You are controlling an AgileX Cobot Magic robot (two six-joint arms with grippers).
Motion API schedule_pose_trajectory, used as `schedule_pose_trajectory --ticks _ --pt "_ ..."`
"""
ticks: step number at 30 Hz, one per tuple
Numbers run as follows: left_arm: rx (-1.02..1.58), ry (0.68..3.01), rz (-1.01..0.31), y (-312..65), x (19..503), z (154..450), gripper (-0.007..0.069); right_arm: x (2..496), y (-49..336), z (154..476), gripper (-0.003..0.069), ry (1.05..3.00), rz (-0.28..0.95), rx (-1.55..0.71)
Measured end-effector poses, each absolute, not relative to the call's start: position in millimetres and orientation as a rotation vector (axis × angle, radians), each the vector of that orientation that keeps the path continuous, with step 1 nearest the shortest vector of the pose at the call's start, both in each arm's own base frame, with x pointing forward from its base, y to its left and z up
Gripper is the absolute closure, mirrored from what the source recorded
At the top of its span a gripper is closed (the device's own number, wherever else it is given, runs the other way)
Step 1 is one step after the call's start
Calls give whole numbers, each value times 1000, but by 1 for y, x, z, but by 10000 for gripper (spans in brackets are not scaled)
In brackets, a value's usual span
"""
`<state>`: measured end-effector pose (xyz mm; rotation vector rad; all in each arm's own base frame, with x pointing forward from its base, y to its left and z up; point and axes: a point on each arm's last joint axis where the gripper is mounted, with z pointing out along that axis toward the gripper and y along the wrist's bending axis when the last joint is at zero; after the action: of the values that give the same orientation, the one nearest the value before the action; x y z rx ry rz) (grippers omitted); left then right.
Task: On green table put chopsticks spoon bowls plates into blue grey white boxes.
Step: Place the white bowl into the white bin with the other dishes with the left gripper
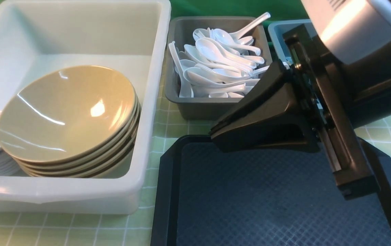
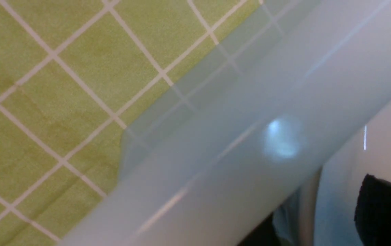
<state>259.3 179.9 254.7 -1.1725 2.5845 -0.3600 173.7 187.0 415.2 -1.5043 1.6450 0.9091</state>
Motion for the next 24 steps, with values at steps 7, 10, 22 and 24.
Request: schedule_pose_trajectory --ticks 7,10,22,24 --pt "-1142 2620 -203 181 245 297 -8 173 187 415 617 1648 914 -1509" --pt "-1033 2602 -199 176 242 312 -1 173 187 415 614 1649 915 -1509" --pt "-1062 2745 -269 191 259 267 590 174 186 413 612 1656 888 -1521" --pt "-1066 2745 -265 193 260 264 610 174 186 413 612 1658 878 -1526"
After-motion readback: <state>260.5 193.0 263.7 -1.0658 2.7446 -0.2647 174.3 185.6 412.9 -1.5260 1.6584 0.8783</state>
